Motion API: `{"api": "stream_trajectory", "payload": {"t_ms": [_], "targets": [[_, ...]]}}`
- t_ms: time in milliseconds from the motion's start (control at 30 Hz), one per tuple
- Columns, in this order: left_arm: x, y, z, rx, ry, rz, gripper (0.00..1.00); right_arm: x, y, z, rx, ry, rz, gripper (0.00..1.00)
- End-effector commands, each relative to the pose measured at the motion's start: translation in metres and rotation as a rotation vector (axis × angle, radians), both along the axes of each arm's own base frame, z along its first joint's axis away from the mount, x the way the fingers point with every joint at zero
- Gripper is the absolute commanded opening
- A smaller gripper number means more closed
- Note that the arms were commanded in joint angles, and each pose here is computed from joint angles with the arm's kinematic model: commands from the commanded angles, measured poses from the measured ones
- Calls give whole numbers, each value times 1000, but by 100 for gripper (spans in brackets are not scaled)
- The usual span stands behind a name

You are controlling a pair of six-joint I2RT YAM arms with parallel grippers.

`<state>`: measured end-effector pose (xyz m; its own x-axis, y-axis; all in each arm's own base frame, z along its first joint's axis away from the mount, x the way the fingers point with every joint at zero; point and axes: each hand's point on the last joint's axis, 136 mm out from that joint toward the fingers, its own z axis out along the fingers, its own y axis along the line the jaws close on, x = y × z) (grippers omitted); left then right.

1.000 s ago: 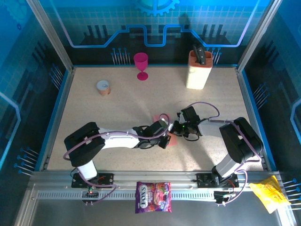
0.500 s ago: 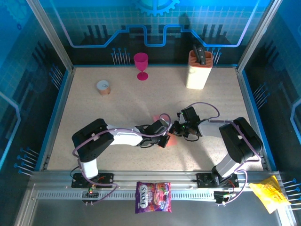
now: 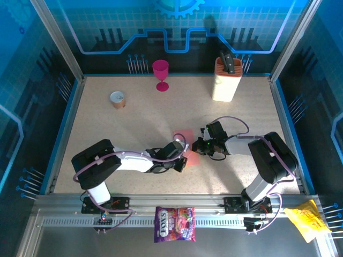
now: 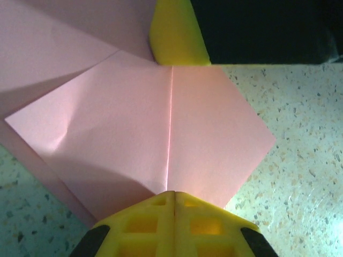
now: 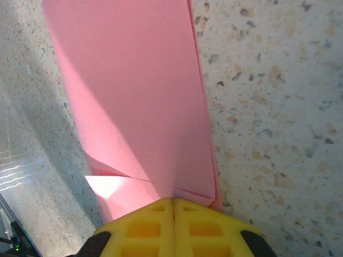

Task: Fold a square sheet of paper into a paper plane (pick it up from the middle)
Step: Fold the triangle a second time at the center of the table.

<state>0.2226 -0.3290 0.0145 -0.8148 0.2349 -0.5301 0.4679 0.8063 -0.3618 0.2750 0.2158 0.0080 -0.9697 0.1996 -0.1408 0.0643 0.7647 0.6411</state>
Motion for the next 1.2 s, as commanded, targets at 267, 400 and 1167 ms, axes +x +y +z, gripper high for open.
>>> {"api": "stream_trajectory", "payload": {"t_ms": [267,400,1167], "targets": [[-53,50,-43,137,152,26,0,-39,-40,-55,-227,177,-51,0],[-60,58,-46,144,162,37,0,-39,-40,-55,-229,179,-51,0],[11,39,51,-42,12,104,0,-32,-27,-45,-158,158,-37,0]]}}
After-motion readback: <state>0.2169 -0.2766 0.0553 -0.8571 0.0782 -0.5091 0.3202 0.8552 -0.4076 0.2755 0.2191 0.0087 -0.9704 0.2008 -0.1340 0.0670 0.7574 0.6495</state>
